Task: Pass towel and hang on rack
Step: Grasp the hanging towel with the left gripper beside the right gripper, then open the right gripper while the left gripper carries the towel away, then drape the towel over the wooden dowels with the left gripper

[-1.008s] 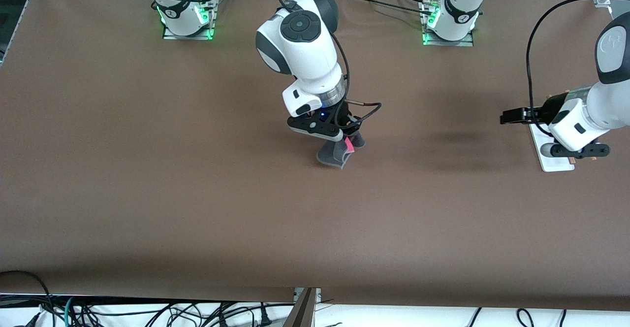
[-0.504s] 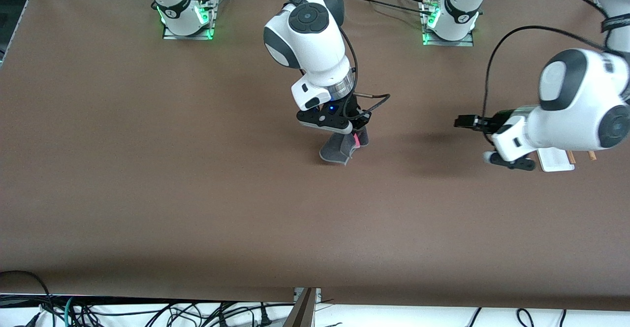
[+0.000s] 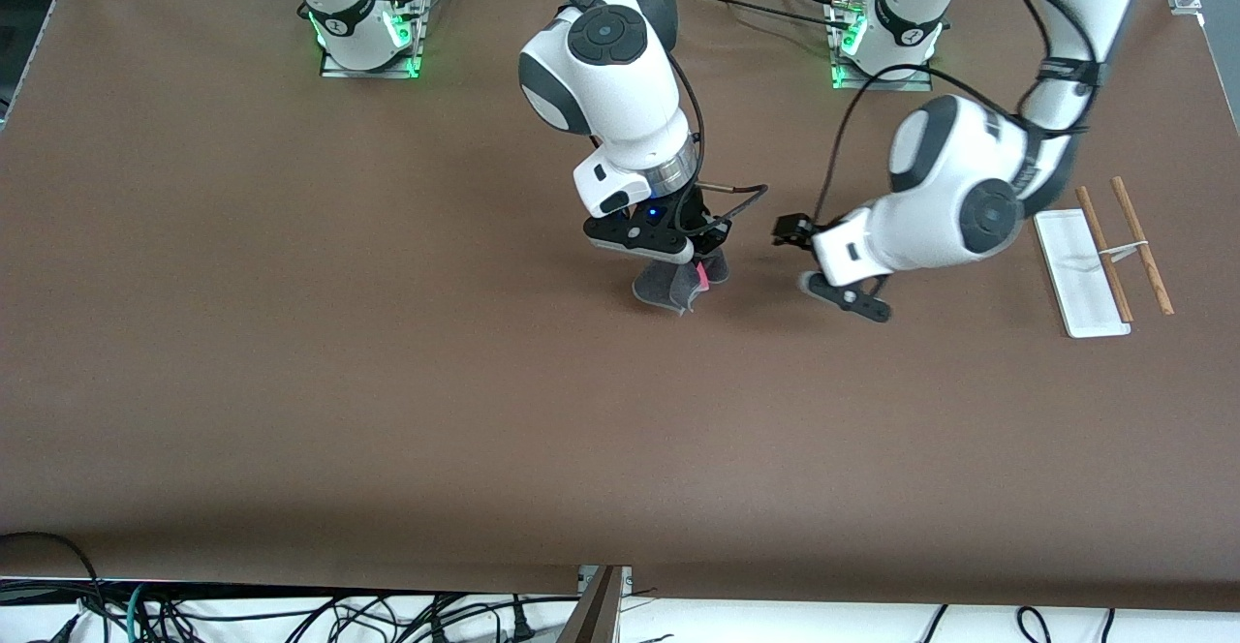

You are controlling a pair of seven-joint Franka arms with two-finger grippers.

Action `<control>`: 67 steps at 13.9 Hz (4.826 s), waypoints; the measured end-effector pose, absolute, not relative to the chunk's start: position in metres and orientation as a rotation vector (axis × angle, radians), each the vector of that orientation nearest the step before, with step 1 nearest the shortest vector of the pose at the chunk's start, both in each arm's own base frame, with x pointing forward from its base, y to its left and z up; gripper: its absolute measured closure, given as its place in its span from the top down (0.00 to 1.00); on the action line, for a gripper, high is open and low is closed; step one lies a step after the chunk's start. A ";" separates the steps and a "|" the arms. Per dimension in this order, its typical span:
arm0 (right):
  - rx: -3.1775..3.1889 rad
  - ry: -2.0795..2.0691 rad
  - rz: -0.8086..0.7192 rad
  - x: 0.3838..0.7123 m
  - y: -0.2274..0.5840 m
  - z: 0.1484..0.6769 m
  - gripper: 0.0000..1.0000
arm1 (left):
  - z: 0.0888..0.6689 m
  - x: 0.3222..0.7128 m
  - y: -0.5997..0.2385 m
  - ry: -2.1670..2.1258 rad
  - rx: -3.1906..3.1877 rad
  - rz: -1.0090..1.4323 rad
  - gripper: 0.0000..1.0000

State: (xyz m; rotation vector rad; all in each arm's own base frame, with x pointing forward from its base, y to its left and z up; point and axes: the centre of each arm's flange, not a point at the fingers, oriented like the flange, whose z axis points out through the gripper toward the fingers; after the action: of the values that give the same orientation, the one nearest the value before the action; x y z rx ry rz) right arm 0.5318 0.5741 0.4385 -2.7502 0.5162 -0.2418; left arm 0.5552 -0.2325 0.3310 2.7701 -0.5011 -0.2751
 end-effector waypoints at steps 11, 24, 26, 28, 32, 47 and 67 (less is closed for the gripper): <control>-2.749 0.524 -0.249 0.535 0.571 0.439 0.03 | 0.308 0.550 -0.299 -0.758 2.647 0.013 1.00; -2.749 0.532 -0.252 0.538 0.568 0.438 0.03 | 0.312 0.558 -0.305 -0.893 2.593 0.173 0.89; -2.749 0.533 -0.253 0.539 0.568 0.438 0.03 | 0.312 0.559 -0.305 -0.917 2.584 0.193 0.85; -2.749 0.533 -0.253 0.539 0.567 0.438 0.03 | 0.312 0.560 -0.304 -0.925 2.582 0.201 0.66; -2.749 0.535 -0.254 0.540 0.567 0.438 0.03 | 0.312 0.560 -0.304 -0.930 2.580 0.205 0.23; -2.800 0.435 -0.301 0.573 0.532 0.439 0.71 | 0.308 0.584 -0.257 -0.878 2.597 0.163 0.02; -3.213 -0.131 -0.118 0.692 0.070 0.540 1.00 | 0.380 0.521 0.297 -0.585 2.579 -0.292 0.02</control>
State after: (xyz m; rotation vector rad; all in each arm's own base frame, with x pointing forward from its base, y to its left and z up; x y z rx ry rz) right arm 0.6917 0.0703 0.5401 -3.2127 -0.1310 -0.1176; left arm 0.5214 0.2975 0.3797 2.5787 -0.5851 -0.2924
